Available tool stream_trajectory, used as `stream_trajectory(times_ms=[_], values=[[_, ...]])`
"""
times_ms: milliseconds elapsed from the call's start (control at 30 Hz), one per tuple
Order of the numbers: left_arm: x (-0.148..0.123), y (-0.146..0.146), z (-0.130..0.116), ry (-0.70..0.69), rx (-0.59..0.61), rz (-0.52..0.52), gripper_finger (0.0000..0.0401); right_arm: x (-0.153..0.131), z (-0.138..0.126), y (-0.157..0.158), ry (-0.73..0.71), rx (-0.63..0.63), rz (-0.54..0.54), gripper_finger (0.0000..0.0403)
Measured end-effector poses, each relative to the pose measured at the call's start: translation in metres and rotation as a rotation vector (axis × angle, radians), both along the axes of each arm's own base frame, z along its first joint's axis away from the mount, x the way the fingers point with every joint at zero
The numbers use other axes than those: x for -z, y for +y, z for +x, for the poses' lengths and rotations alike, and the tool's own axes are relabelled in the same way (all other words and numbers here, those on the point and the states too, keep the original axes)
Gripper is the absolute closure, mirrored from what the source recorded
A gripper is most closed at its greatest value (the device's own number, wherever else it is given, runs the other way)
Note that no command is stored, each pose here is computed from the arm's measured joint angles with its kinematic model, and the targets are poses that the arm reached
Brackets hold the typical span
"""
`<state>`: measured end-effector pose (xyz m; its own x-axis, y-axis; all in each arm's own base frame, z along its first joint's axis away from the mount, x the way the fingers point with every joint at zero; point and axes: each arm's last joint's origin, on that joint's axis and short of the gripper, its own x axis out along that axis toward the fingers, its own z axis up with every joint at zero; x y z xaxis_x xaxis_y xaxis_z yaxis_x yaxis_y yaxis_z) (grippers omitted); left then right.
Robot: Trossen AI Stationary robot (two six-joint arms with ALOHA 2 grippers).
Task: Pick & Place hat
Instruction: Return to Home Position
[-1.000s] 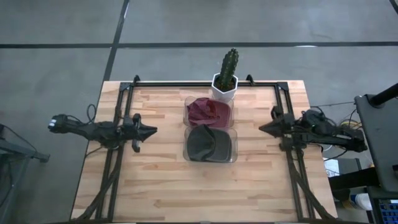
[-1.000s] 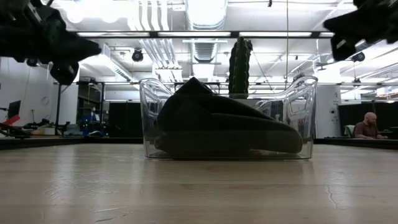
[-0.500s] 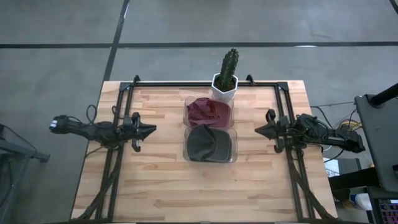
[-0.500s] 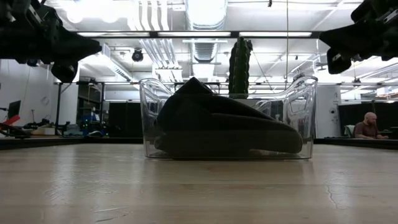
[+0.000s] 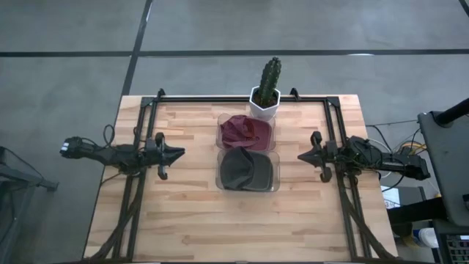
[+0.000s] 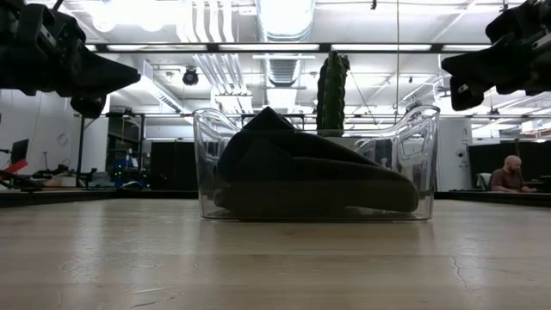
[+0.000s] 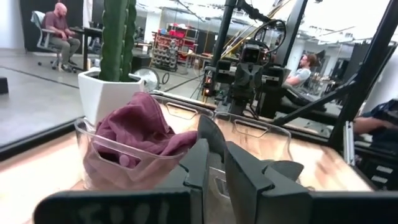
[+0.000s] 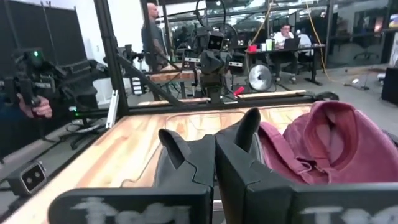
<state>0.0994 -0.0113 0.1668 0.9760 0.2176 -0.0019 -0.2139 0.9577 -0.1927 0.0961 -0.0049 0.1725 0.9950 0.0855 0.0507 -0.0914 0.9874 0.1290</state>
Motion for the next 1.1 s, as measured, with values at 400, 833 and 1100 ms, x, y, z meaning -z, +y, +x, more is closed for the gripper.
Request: stream_trajectory(times_ms=[400, 833, 1100], values=[[0.0042, -0.0005, 0.0023, 0.056, -0.001, 0.049, 0.0357, 0.0011, 0.0001, -0.0001, 0.004, 0.007, -0.089, 0.0394], [0.0063, -0.0008, 0.0035, 0.063, -0.003, -0.007, 0.0357, 0.0012, 0.0002, -0.0001, 0.006, 0.007, -0.086, 0.0394], [0.0063, -0.0008, 0.0035, 0.063, -0.003, -0.007, 0.0357, 0.0012, 0.0002, -0.0001, 0.006, 0.007, -0.086, 0.0394]])
